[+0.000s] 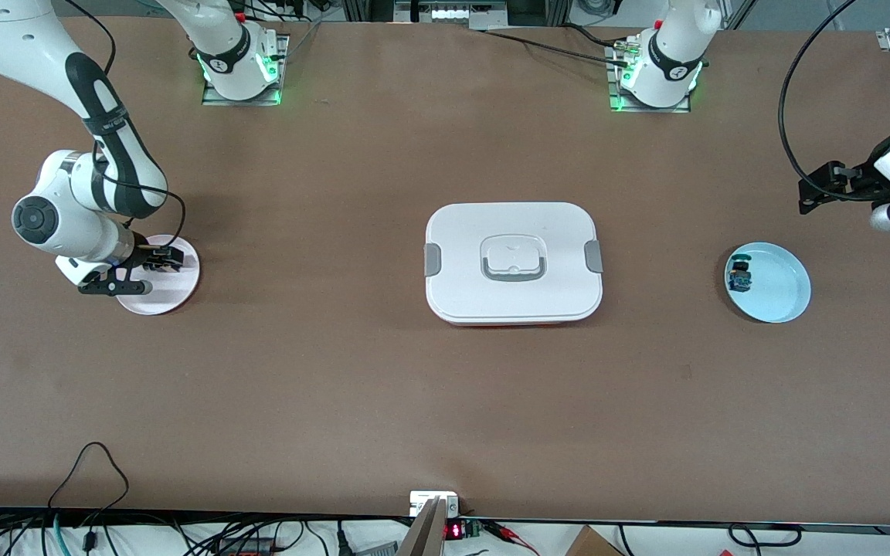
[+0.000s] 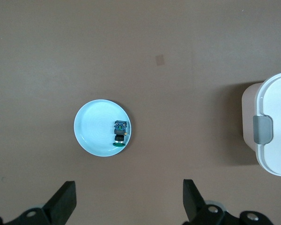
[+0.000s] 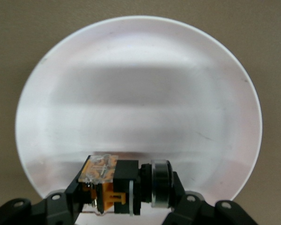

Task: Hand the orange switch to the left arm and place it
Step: 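Lift the orange switch with the right gripper and carry it above the box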

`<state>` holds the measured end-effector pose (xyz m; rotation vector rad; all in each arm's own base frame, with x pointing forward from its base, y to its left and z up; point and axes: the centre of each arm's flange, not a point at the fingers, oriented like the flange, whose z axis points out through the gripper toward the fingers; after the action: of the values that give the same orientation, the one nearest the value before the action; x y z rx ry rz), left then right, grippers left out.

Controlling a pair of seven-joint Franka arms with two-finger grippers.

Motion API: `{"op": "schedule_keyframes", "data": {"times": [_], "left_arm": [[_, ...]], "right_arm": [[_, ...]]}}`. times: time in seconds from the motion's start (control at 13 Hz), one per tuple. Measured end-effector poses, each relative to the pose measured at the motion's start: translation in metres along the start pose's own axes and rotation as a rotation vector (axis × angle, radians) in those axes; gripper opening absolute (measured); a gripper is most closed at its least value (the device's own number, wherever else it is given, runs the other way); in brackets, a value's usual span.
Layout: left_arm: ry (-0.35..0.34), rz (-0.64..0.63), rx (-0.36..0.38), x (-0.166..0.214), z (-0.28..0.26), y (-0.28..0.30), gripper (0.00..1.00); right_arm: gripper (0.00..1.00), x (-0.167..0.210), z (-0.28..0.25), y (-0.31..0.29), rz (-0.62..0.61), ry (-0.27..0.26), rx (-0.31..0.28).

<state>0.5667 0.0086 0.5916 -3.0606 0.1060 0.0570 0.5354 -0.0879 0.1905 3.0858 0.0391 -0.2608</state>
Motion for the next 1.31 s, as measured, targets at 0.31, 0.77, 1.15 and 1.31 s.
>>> {"op": "schedule_keyframes", "data": {"times": [0.31, 0.77, 1.15, 1.31], "left_arm": [[0.0, 0.0, 0.0, 0.0, 0.0, 0.0, 1.0], [0.0, 0.0, 0.0, 0.0, 0.0, 0.0, 1.0], [0.0, 0.0, 0.0, 0.0, 0.0, 0.0, 1.0], [0.0, 0.0, 0.0, 0.0, 0.0, 0.0, 1.0]], "right_arm": [[0.72, 0.008, -0.044, -0.02, -0.038, 0.037, -0.001], [0.72, 0.037, -0.183, -0.082, -0.129, 0.011, 0.021], [0.72, 0.021, -0.31, -0.16, -0.244, 0.093, 0.136], [0.72, 0.007, -0.343, -0.188, -0.39, 0.158, 0.126]]}}
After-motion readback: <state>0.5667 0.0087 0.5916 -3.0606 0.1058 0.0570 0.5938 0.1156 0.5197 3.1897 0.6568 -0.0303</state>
